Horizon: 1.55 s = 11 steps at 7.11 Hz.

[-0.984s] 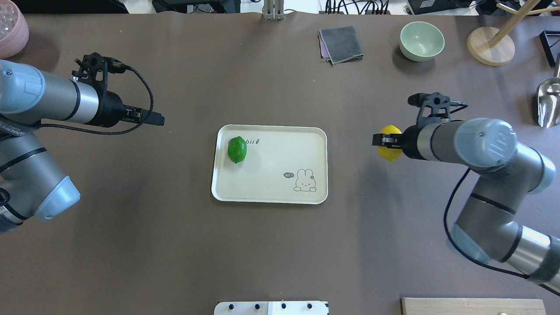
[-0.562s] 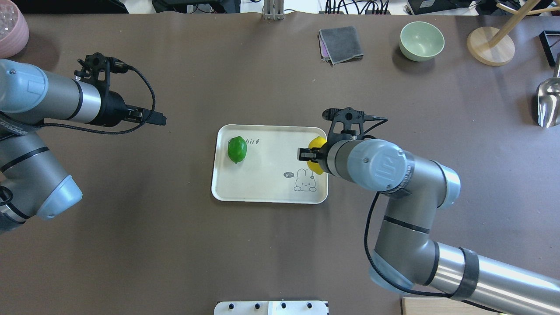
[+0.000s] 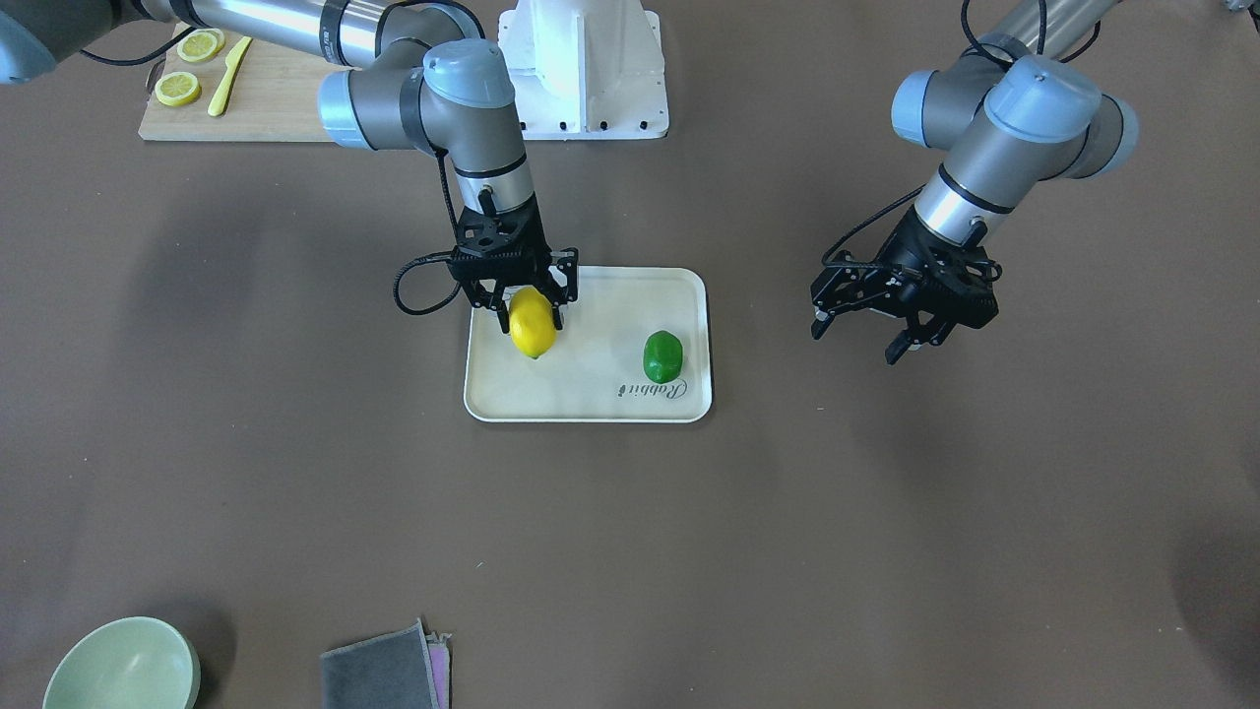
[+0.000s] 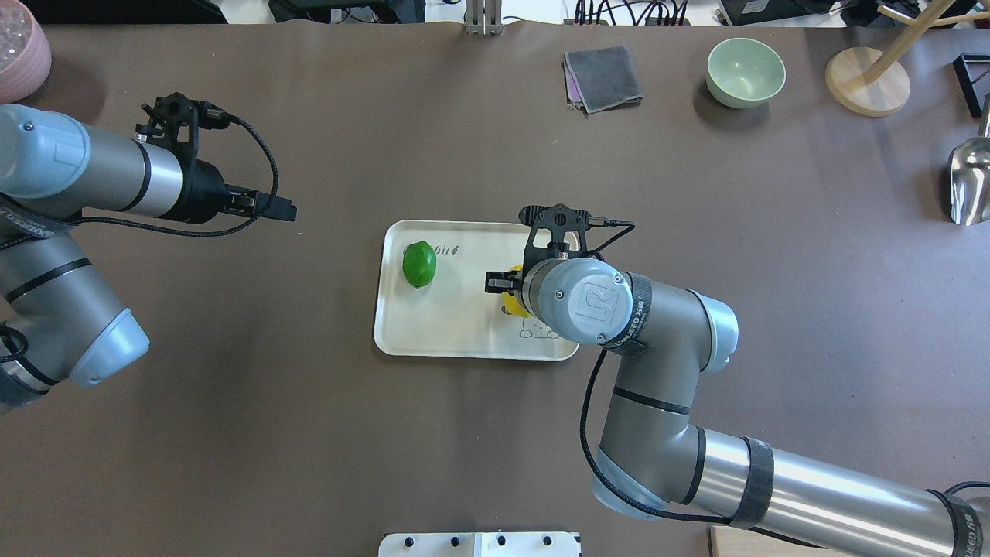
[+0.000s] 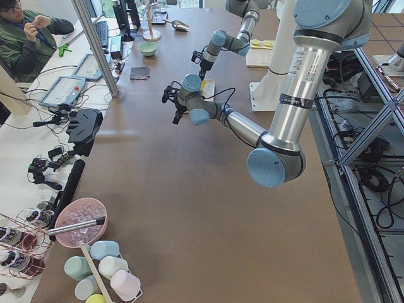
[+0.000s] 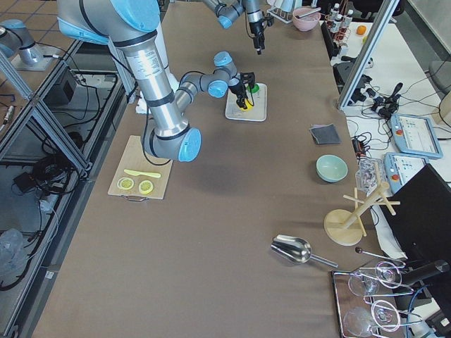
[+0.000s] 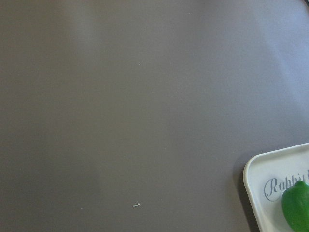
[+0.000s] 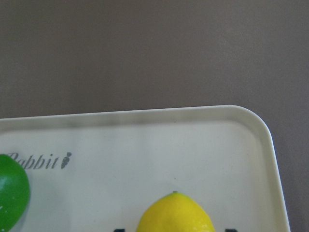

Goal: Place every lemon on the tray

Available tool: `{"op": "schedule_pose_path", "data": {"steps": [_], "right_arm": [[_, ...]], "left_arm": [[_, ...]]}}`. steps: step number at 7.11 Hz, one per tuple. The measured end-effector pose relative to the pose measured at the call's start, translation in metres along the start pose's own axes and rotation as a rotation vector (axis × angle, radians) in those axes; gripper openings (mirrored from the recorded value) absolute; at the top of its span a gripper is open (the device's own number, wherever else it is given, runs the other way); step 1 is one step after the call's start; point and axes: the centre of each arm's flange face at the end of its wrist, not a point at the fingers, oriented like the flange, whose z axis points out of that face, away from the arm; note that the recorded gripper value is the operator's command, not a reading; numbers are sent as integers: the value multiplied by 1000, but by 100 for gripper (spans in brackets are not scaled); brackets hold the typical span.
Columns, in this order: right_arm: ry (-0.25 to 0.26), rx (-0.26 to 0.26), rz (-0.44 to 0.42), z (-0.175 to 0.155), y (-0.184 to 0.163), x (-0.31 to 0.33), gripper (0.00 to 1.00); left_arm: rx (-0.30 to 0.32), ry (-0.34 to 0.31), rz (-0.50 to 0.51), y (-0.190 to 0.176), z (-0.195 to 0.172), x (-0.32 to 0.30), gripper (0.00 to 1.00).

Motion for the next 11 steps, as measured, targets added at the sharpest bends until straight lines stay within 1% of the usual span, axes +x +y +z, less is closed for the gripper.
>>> {"op": "schedule_pose_path", "data": {"steps": [1,2,3,4,5,6,7,8,9,10,11], "right_arm": [[15,-1,2,-4,-5,1,100],[21,-26,13,-11,-18,4,100],[19,-97,45,-25,-44,14,100],[25,-172,73,-42,-77,31,100],[61,-212,61,-54,-108,55,100],[123,-226,17,-65,-134,90,100],[162,-220,-31,-84,-157,131,100],[165,-221,-72,-113,-180,178,100],[160,-239,-102,-141,-199,234,100],[175,-258,-164,-163,-210,304,100],[204,-283,-259,-184,-215,385,100]], "left_arm": [[0,0,0,0,0,0,98],[0,0,0,0,0,0,98],[-1,1,1,-1,-1,1,98],[-2,-1,2,0,-2,-1,98],[-5,-19,1,0,-5,-13,99],[-18,-55,18,-6,-15,-39,99],[-52,-102,64,-22,-36,-76,99],[-95,-154,120,-42,-67,-117,99],[-131,-213,174,-62,-103,-157,99],[-158,-273,209,-79,-143,-197,99],[-176,-322,234,-91,-184,-236,99]]}}
